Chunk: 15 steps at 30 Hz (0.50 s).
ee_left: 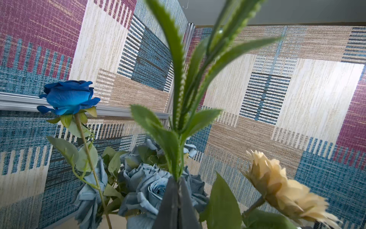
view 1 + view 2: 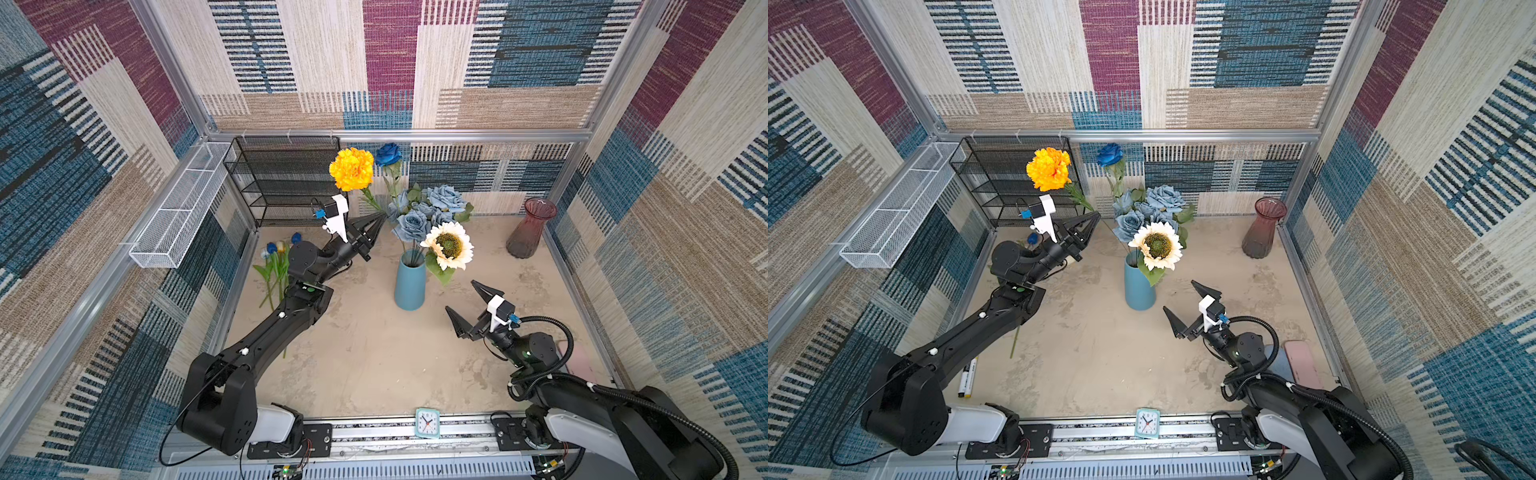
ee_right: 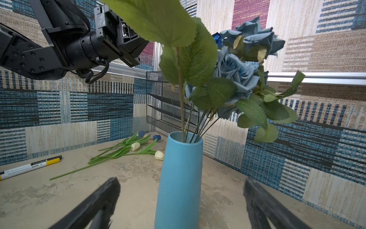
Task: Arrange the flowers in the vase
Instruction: 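Lower the carnation stem into the light-blue vase with the left gripper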
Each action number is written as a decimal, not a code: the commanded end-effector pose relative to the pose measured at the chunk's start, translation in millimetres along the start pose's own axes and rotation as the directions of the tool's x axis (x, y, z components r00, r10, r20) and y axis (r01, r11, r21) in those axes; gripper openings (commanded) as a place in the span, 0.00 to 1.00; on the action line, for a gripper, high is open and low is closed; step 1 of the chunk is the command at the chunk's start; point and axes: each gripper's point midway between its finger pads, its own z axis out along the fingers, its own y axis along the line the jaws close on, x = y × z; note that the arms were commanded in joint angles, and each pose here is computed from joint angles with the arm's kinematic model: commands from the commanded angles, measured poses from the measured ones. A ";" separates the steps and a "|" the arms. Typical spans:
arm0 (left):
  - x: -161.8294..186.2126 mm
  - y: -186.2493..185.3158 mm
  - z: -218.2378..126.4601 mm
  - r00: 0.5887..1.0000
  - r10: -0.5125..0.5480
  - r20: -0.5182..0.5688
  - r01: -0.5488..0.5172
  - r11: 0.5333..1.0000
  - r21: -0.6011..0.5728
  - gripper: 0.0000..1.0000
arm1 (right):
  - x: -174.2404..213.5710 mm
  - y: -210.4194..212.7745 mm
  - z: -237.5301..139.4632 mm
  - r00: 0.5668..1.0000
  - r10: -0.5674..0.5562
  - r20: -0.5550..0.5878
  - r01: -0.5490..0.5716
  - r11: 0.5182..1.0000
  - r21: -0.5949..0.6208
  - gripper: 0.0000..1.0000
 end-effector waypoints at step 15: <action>63.7 17.9 -0.6 0.988 0.001 -0.154 -0.009 0.999 -0.053 0.00 | -11.4 0.9 1.8 0.999 -0.007 0.043 0.007 1.000 -0.008 1.00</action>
